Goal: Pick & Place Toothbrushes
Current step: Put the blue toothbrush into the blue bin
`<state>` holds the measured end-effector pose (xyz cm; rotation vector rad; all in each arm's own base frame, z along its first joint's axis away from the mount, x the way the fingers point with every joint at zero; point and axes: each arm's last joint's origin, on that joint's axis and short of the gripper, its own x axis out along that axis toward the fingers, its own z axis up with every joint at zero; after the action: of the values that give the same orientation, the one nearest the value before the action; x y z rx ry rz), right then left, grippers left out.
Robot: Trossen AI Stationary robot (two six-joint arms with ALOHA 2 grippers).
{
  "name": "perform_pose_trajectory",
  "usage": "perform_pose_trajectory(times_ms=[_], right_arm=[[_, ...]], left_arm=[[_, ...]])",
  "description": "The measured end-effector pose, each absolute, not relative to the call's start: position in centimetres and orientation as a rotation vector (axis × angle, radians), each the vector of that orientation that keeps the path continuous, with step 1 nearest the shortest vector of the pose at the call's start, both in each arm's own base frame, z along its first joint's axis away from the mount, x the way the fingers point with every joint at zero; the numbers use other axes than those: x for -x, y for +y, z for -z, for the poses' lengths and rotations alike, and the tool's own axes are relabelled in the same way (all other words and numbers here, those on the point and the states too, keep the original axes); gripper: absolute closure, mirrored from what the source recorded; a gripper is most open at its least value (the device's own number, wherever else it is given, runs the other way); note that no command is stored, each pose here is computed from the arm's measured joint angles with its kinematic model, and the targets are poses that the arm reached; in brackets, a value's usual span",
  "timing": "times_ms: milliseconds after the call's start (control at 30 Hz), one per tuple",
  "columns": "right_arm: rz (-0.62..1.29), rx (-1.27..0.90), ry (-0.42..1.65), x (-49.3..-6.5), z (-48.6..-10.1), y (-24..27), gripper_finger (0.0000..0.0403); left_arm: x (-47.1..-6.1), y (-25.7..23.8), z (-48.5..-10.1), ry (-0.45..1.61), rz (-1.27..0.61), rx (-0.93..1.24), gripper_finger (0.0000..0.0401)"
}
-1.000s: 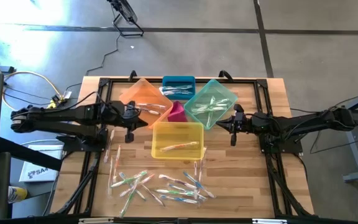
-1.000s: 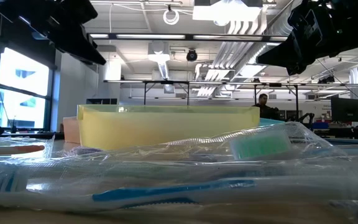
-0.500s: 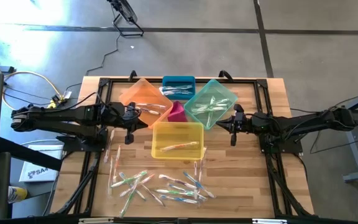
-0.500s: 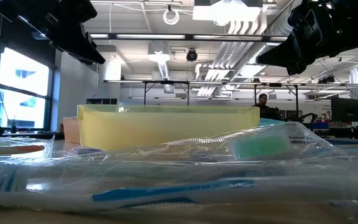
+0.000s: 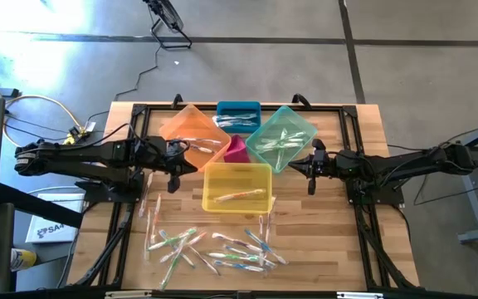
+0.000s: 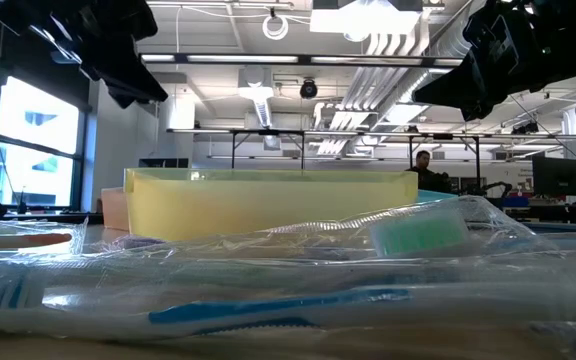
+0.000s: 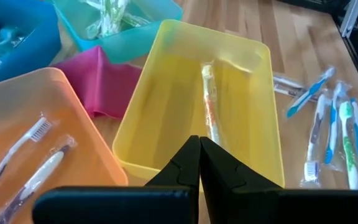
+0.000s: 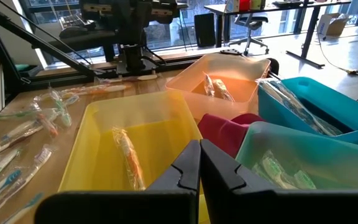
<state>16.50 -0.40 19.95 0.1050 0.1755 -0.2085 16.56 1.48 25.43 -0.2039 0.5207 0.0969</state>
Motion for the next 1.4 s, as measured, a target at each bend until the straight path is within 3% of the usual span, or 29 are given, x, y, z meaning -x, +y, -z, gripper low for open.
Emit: perform_pose_trajectory(times_ms=[800, 1133, 1400], right_arm=[[0.212, -0.162, 0.159, -16.5, -20.1, -0.4, 0.04], [0.176, -0.247, 0.073, -16.6, -20.8, 0.1, 0.04], [0.225, -0.251, 0.034, -16.6, -21.1, 0.6, 0.04]], left_arm=[[-16.2, -4.1, -25.5, 0.51, 0.001, 0.192, 0.0396], [-16.8, -3.2, -26.4, 0.407, -0.014, -0.146, 0.0396], [-17.3, 0.3, -26.3, 0.422, -0.06, -0.135, 0.0396]])
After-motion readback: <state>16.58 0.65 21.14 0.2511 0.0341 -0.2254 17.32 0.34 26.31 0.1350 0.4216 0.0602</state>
